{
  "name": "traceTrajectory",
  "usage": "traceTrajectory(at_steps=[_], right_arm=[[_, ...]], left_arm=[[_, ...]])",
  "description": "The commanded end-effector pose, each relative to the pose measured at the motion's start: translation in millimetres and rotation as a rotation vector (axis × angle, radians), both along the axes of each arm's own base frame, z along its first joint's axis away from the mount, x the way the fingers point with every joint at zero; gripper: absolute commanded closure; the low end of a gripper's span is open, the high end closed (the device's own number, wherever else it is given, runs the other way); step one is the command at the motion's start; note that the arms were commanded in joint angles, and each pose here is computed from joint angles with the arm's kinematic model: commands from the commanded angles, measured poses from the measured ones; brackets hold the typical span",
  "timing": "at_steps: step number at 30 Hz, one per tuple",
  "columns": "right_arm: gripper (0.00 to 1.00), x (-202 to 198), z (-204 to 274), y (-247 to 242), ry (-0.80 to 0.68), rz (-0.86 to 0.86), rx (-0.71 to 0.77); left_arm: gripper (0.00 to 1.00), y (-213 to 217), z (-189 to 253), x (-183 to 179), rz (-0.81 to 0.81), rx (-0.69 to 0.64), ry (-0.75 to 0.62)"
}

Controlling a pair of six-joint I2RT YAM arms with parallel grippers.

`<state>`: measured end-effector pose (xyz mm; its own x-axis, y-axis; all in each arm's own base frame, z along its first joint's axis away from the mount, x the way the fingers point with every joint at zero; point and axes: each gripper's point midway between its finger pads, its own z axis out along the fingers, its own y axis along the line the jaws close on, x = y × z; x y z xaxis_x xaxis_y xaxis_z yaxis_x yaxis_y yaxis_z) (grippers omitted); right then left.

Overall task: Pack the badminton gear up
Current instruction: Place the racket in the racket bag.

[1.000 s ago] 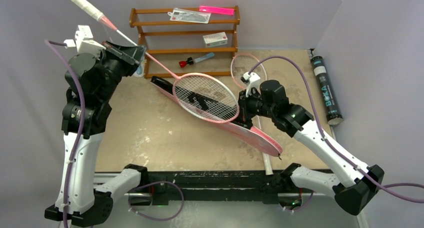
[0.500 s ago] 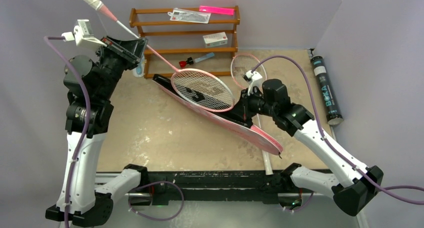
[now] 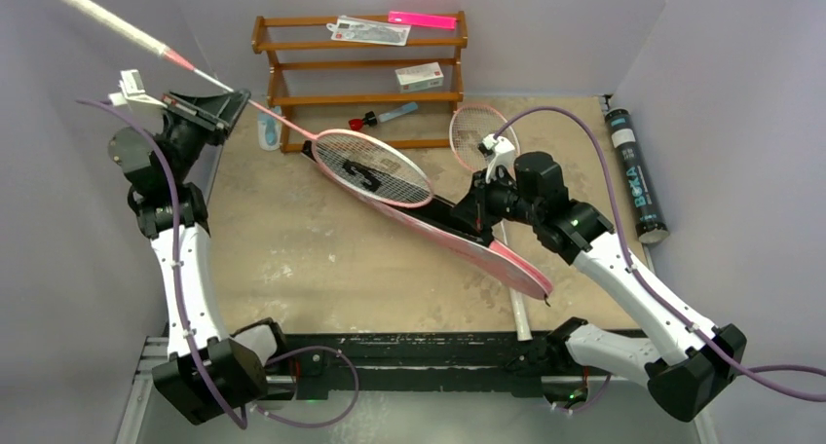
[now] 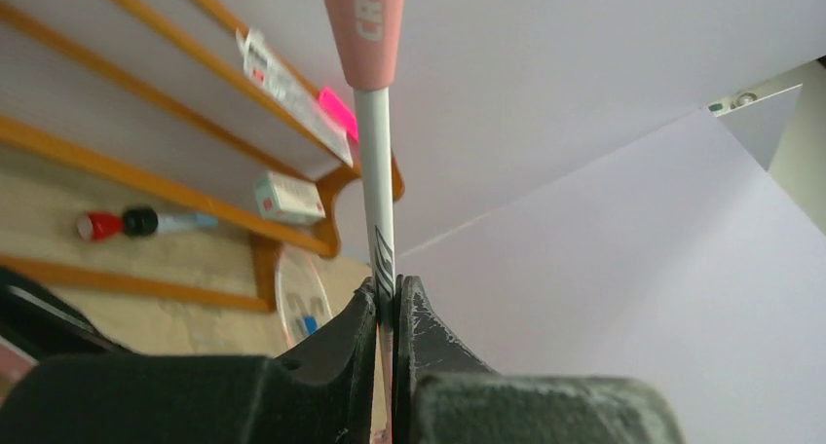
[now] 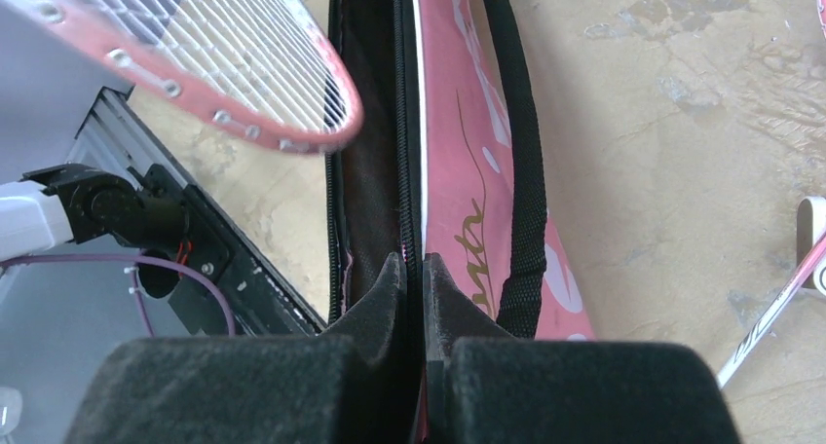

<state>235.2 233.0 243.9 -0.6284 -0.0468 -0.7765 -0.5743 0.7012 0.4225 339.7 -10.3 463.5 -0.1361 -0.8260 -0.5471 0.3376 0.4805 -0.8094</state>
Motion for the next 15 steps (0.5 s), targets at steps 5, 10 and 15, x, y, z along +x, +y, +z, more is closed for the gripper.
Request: traceTrajectory(at_steps=[5,10,15], right_arm=[[1.00,3.6,29.2,12.1,-0.067,0.035,0.100],[1.00,3.2,31.4,14.9,-0.063,0.042,0.117],[1.00,3.7,35.6,17.9,-0.061,0.042,0.142]], left_arm=[[1.00,-29.7,7.8,-37.6,-0.189,-0.005,-0.114],[1.00,-31.1,-4.0,-36.5,-0.215,-0.012,-0.121],[1.00,-29.7,-16.9,-36.9,-0.183,0.013,-0.106]])
